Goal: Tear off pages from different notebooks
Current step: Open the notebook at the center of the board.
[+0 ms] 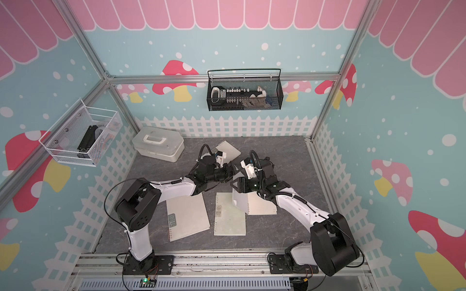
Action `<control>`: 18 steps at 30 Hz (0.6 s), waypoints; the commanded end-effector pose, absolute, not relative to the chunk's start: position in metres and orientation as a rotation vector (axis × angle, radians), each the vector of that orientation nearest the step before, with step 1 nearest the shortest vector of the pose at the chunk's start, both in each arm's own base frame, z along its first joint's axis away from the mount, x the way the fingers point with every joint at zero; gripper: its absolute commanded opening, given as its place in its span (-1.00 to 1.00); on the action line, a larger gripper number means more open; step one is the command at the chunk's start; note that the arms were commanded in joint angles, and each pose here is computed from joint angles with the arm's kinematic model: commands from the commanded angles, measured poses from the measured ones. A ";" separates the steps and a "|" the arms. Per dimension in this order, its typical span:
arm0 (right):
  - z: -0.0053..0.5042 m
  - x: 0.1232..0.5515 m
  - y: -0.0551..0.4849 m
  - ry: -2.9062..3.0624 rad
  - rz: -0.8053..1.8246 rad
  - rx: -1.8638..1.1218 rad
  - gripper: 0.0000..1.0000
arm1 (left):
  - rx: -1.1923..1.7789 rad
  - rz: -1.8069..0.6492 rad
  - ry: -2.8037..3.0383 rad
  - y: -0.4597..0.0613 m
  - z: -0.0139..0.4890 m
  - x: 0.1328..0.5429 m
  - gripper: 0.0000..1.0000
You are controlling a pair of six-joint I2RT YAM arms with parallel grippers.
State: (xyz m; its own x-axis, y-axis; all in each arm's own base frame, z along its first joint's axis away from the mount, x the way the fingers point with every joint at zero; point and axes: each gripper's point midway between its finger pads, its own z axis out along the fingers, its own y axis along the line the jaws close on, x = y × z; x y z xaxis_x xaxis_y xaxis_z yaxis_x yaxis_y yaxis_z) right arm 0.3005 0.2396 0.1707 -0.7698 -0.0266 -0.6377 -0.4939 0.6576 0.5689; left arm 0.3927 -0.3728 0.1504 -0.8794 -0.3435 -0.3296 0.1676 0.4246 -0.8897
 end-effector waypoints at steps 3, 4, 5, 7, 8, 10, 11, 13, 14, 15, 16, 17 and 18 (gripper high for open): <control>0.168 0.296 0.180 2.320 0.737 -0.254 0.40 | -0.197 -1.371 2.285 -0.353 0.126 0.394 0.53; 0.163 0.298 0.164 2.343 0.678 -0.198 0.41 | -0.203 -1.356 2.302 -0.350 0.122 0.394 0.50; 0.156 0.301 0.143 2.373 0.600 -0.129 0.41 | -0.204 -1.339 2.317 -0.348 0.117 0.394 0.45; 0.142 0.308 0.110 2.433 0.459 -0.028 0.42 | -0.205 -1.307 2.342 -0.344 0.112 0.394 0.37; 0.134 0.311 0.096 2.475 0.384 0.004 0.43 | -0.205 -1.284 2.355 -0.341 0.110 0.394 0.33; 0.116 0.319 0.080 2.555 0.287 0.033 0.45 | -0.196 -1.237 2.383 -0.336 0.107 0.394 0.26; 0.107 0.324 0.076 2.600 0.265 0.039 0.45 | -0.199 -1.209 2.399 -0.332 0.105 0.394 0.23; 0.092 0.334 0.073 2.653 0.260 0.040 0.45 | -0.194 -1.174 2.422 -0.328 0.103 0.393 0.23; 0.085 0.339 0.071 2.674 0.248 0.049 0.45 | -0.190 -1.152 2.433 -0.326 0.102 0.393 0.23; 0.079 0.344 0.071 2.691 0.257 0.048 0.44 | -0.189 -1.129 2.445 -0.323 0.101 0.393 0.22; 0.075 0.348 0.072 2.699 0.269 0.044 0.43 | -0.186 -1.112 2.452 -0.322 0.100 0.394 0.22; 0.072 0.352 0.075 2.705 0.295 0.035 0.41 | -0.179 -1.098 2.460 -0.321 0.100 0.393 0.22; 0.070 0.356 0.077 2.702 0.316 0.031 0.39 | -0.174 -1.091 2.465 -0.320 0.099 0.394 0.21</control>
State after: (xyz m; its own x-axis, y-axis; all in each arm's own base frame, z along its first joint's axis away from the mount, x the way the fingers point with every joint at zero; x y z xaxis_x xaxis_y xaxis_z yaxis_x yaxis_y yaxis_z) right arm 0.3492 0.0769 0.0696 -0.9068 0.0958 -0.4105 -0.0004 0.9737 0.2280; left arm 0.3883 -0.3273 0.0840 -0.9084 -0.2970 -0.2944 0.0352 0.6471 -0.7616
